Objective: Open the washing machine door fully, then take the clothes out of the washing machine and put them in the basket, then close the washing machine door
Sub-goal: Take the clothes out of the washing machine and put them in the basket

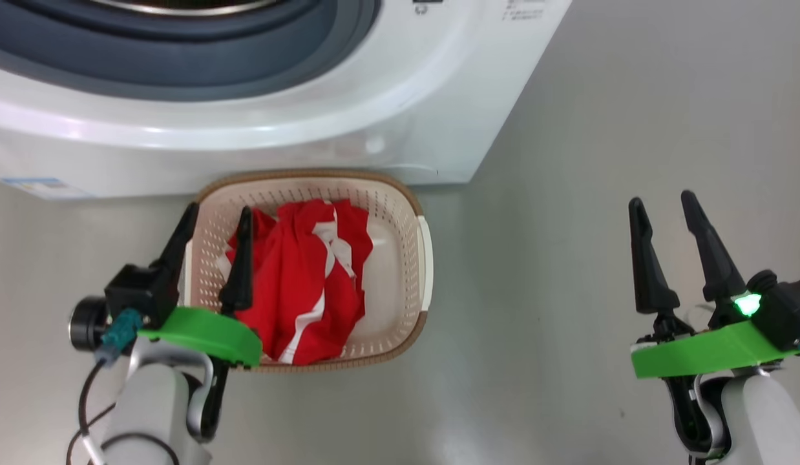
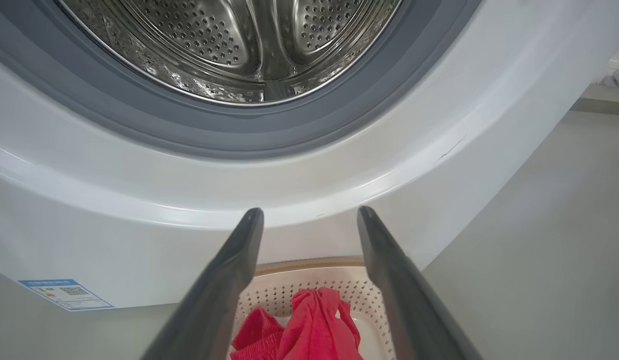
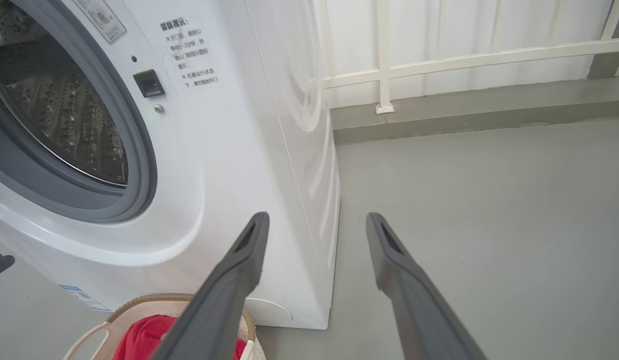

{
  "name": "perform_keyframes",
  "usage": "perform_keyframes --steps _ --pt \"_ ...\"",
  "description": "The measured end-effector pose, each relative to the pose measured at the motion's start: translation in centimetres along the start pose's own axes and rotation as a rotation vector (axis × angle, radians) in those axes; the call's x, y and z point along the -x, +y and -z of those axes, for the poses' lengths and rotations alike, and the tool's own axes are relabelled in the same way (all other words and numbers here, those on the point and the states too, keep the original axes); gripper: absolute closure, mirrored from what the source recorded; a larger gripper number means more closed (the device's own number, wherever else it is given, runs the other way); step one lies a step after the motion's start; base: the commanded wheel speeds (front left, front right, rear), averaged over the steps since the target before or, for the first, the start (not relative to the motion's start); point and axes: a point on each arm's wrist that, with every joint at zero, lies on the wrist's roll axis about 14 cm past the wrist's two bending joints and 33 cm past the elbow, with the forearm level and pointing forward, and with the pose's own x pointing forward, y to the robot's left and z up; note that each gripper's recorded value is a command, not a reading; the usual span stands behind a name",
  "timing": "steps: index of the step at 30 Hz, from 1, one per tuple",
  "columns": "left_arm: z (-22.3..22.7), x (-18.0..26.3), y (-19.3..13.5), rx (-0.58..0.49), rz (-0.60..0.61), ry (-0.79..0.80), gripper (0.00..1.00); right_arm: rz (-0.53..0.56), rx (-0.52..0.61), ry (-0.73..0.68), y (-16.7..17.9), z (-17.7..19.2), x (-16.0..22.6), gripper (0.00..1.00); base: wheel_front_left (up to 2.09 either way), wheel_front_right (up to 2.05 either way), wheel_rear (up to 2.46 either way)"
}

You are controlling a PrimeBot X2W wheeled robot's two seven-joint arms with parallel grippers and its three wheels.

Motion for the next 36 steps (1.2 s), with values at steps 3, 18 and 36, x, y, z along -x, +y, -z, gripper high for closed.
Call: perform_keyframes --steps 3,18,36 --pt "-1.4 1.1 0.0 -0.008 -0.004 -0.036 0.0 -0.003 -0.001 -0.012 0.2 -0.7 0.8 0.0 0.0 0.0 0.0" --pt "-5.9 7.7 0.2 -0.066 -0.049 -0.167 0.0 0.018 0.003 -0.025 -0.1 -2.2 5.7 0.0 0.0 0.0 0.0" --pt "-6.7 12.7 2.4 -0.083 -0.146 -0.203 0.0 0.044 -0.001 -0.032 -0.7 -2.7 8.6 0.0 0.0 0.0 0.0"
